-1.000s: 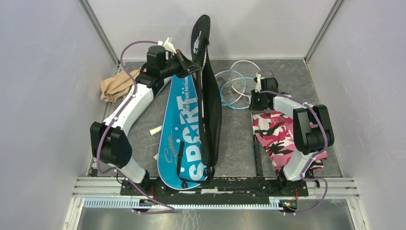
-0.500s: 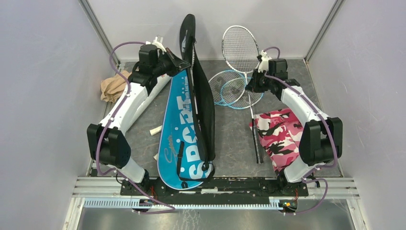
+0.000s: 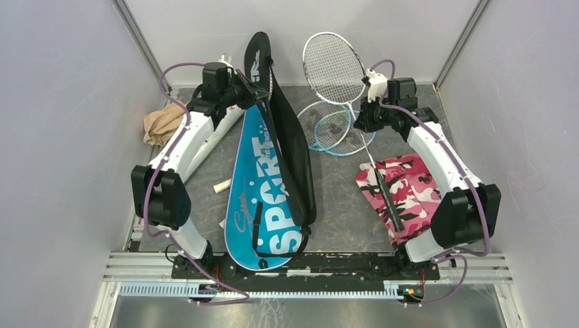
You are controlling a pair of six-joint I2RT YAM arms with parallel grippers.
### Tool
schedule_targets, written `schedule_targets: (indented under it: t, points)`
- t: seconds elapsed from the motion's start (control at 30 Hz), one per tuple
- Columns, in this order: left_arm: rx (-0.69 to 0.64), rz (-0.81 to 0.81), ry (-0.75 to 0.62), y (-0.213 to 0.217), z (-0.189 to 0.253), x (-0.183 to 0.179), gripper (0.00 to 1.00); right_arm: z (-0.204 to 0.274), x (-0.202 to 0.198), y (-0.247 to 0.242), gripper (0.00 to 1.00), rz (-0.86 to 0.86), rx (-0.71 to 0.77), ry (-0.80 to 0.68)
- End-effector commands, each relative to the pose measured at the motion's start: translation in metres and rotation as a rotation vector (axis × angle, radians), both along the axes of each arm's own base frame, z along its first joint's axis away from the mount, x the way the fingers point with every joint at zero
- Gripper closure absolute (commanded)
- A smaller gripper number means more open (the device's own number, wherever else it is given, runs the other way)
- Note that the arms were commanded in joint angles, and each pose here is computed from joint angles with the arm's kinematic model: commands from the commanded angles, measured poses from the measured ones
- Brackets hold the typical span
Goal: Pack up the badminton gear
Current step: Place the racket in the racket bag.
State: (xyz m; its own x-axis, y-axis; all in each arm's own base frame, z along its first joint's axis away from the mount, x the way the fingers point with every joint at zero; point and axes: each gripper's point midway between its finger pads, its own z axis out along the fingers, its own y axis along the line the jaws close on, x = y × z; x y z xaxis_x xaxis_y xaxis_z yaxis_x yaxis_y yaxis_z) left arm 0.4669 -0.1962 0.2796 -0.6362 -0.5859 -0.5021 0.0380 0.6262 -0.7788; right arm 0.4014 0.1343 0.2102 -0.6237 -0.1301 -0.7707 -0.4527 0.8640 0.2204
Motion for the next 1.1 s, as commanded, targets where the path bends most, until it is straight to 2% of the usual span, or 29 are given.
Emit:
schedule_targets:
  t: [0.0,0.5,0.83,1.07]
  points:
    - [-0.071,0.02,-0.074,-0.004,0.035,0.013,0.98,0.016,-0.017,0.001,1.0,0.09,-0.124,-0.098]
    - [-0.115,-0.018,-0.061,-0.014,0.017,0.016,0.98,-0.019,-0.06,0.011,1.0,0.161,-0.519,-0.174]
    - [-0.135,-0.07,-0.061,-0.026,0.015,0.007,0.98,-0.021,-0.059,0.018,1.0,0.135,-0.77,-0.251]
    - [-0.124,-0.084,-0.056,-0.034,0.009,0.005,0.98,-0.012,-0.055,0.019,1.0,0.118,-0.858,-0.283]
